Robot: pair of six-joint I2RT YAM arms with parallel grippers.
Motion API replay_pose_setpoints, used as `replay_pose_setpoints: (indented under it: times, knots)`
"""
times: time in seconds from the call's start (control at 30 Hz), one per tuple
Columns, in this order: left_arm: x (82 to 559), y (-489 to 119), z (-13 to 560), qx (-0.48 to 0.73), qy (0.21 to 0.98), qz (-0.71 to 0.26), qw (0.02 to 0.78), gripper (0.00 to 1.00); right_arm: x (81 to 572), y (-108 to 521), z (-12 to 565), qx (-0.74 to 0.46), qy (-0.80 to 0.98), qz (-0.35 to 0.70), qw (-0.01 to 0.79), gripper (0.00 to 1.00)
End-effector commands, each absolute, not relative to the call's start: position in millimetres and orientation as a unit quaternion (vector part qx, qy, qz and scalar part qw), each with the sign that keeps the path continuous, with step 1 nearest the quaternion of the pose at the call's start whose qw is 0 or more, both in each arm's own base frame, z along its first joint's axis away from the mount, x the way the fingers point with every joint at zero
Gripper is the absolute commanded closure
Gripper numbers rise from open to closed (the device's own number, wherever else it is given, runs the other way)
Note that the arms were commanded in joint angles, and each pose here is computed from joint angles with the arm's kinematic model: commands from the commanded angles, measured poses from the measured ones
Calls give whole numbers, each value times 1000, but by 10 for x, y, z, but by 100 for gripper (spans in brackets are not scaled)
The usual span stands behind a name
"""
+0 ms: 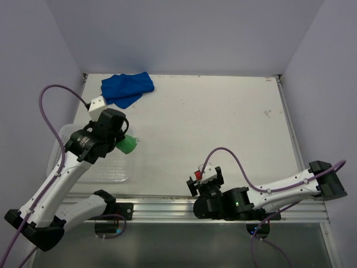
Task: Roll the towels
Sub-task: Place the rolled towel into the container
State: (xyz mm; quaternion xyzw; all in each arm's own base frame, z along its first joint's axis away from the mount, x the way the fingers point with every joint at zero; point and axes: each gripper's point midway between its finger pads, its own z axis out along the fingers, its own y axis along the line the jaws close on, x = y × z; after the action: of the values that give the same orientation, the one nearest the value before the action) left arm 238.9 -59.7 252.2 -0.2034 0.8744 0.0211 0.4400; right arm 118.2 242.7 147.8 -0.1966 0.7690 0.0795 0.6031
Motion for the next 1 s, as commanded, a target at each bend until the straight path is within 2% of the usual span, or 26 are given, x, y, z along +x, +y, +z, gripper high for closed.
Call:
replay_pose_setpoints:
  times: [0.0,0.23,0.5,0.7,0.83,0.97]
  knots:
    - [2307,-218,2298,-234,873,75,422,69,1230,2353,1502,-174,767,84,612,21]
    - [2620,-189,1900,-286,869,15,404,72,1215,2373,1525,-179,771,99,603,21]
    - [2821,299,1629,-361,842,26,400,75,1191,2343,1496,-185,777,107,593,21]
    - [2966,439,1221,-404,842,-38,355,76,1188,2345,1481,-187,779,102,590,21]
    - [3075,424,1037,-410,843,-63,341,76,1186,2345,1470,-186,780,102,589,21]
    - [3193,372,946,-407,838,-102,349,70,1188,2355,1430,-190,781,95,587,21]
